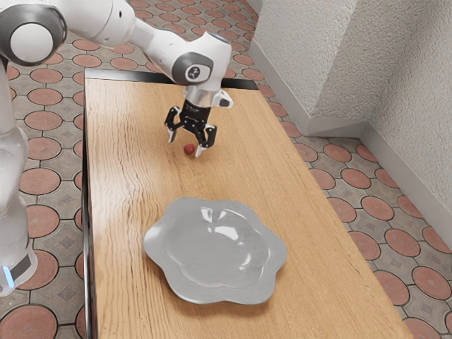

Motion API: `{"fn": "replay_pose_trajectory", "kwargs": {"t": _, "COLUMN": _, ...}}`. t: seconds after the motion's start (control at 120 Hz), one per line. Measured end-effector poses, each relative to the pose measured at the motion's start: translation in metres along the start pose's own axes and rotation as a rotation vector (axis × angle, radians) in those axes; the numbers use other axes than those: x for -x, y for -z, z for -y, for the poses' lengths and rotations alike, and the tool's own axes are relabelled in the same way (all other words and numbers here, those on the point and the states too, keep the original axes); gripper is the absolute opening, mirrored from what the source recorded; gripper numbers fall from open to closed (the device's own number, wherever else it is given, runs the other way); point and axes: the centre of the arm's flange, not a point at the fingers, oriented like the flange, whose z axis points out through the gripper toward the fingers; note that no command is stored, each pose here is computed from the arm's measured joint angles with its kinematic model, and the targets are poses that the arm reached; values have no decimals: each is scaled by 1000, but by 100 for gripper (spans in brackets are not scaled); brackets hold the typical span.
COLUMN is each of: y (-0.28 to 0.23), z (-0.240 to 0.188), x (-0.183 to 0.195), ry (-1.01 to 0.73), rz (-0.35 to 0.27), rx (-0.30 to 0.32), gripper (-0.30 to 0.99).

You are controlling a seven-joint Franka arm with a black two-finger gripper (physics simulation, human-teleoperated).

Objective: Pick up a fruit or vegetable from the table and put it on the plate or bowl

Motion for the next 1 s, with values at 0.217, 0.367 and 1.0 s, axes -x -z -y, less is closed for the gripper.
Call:
{"fn": "replay_pose_trajectory", "kwargs": {"t": 0.217, "y": -3, "z": 2, "x": -3, "ry": 6, "rz": 2, "rx": -4, "gripper": 69}}
{"fn": "replay_pose_trajectory", "kwargs": {"t": 0.367, "y": -6, "z": 2, "x": -5, "ry": 10, "rz": 6, "rx": -7, "gripper": 69}}
{"fn": "replay_pose_trajectory", "kwargs": {"t": 1.0, "y": -16, "z": 3, "x": -11, "ry": 13, "rz": 30, "rx": 2, "gripper": 69}}
